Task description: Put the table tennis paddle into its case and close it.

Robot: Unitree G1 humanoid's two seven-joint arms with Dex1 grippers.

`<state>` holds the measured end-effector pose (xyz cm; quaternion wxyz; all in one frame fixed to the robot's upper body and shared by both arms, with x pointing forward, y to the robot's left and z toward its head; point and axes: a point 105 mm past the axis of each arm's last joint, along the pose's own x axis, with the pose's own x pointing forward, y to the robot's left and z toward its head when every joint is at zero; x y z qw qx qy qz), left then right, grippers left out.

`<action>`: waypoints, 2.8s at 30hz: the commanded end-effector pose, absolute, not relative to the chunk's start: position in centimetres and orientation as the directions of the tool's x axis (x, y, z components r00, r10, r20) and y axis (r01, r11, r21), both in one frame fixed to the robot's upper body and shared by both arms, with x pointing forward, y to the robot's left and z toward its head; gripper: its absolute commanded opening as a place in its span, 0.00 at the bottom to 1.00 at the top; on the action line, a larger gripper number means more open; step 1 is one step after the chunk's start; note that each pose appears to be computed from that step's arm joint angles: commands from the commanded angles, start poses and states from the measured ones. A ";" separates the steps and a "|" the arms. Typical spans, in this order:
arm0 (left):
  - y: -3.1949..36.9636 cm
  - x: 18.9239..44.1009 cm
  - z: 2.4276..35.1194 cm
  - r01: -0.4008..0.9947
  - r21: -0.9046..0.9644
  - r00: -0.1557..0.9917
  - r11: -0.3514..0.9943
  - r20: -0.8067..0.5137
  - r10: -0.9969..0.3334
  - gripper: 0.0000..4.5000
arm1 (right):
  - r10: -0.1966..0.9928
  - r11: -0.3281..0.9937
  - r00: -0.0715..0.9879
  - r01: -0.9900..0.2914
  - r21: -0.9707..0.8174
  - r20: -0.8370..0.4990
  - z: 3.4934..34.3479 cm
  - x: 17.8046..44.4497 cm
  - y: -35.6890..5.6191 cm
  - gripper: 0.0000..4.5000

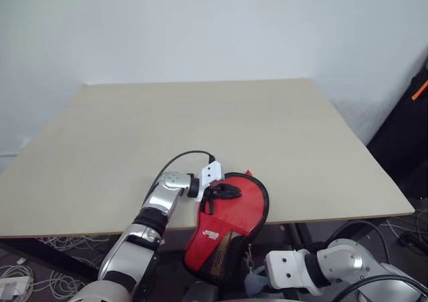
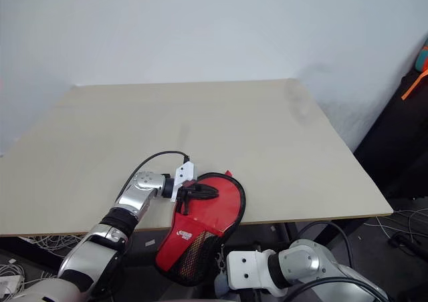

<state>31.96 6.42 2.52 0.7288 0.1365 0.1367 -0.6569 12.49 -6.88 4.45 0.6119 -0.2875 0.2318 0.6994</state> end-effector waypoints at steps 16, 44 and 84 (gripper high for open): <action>6.7 30.4 -1.0 0.994 -0.068 0.039 0.081 -0.484 -0.874 0.10 | 0.802 -0.368 -0.326 -0.930 0.016 -0.500 7.9 6.6 -3.1 0.07; 5.5 31.8 -0.2 0.989 -0.026 0.117 0.143 -0.443 -0.889 0.10 | 0.813 -0.208 -0.192 -0.978 0.035 -0.549 9.1 13.2 -7.3 1.00; 15.7 34.2 10.6 0.640 0.015 0.767 0.768 -0.069 -0.638 0.00 | 0.764 0.557 0.505 -0.830 0.018 -0.401 5.6 32.7 -6.4 0.17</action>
